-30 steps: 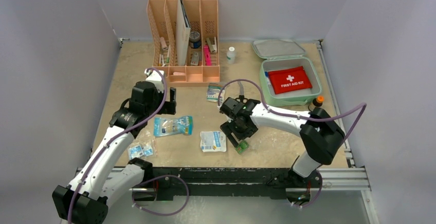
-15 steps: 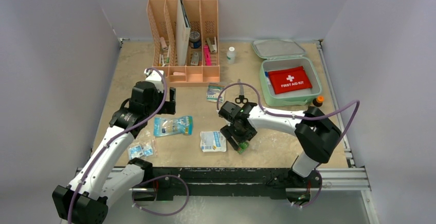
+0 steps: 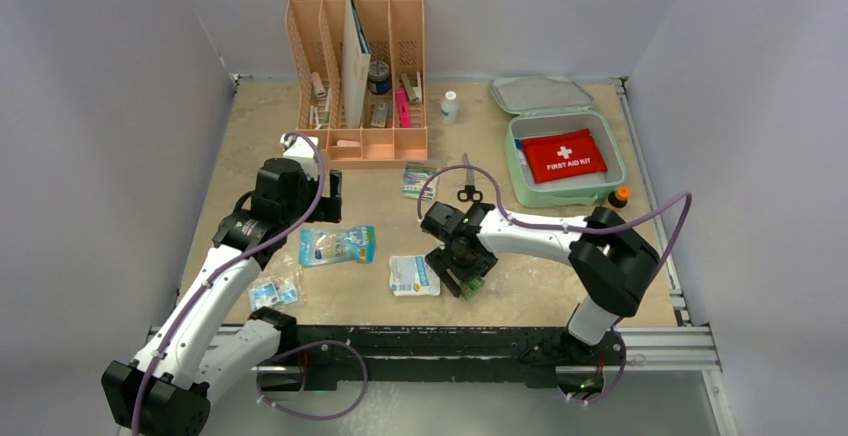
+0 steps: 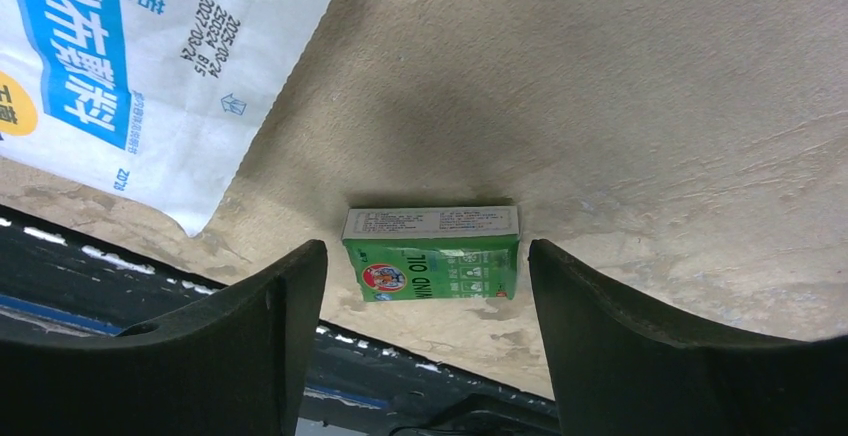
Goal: Organize the medicine kit
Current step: Pick up the medical item at the center of the board.
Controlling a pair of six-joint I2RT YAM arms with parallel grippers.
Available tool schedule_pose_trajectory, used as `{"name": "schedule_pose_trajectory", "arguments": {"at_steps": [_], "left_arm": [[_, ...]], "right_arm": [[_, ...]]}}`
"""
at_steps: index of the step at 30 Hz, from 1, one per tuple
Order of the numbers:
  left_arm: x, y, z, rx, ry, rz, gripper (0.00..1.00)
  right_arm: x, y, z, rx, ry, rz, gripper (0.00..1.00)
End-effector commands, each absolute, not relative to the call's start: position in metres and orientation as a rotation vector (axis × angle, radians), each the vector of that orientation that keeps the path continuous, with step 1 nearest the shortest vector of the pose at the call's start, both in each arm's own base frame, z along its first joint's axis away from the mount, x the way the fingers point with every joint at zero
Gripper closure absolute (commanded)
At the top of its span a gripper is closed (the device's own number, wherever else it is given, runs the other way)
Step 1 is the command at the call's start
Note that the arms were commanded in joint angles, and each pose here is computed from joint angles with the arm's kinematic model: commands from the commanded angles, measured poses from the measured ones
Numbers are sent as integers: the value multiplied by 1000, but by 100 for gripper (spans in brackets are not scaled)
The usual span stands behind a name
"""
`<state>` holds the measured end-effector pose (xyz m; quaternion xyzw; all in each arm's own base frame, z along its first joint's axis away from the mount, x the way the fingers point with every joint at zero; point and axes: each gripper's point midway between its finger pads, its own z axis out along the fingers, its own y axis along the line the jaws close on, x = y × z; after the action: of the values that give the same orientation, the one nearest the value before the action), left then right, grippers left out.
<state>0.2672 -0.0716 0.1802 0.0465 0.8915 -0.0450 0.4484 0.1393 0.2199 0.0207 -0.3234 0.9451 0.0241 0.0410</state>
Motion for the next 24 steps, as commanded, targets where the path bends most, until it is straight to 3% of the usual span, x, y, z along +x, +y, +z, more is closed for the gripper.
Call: {"name": "schedule_pose_trajectory", "arguments": {"at_steps": [1,24], "left_arm": [[272,-74,193,110,2158,-122,1],[273,-74,195,97,2153,-127,1]], "right_arm": [[137,213,14,-979,2904,-14,24],[144,228,34,-758,2889,42,47]]}}
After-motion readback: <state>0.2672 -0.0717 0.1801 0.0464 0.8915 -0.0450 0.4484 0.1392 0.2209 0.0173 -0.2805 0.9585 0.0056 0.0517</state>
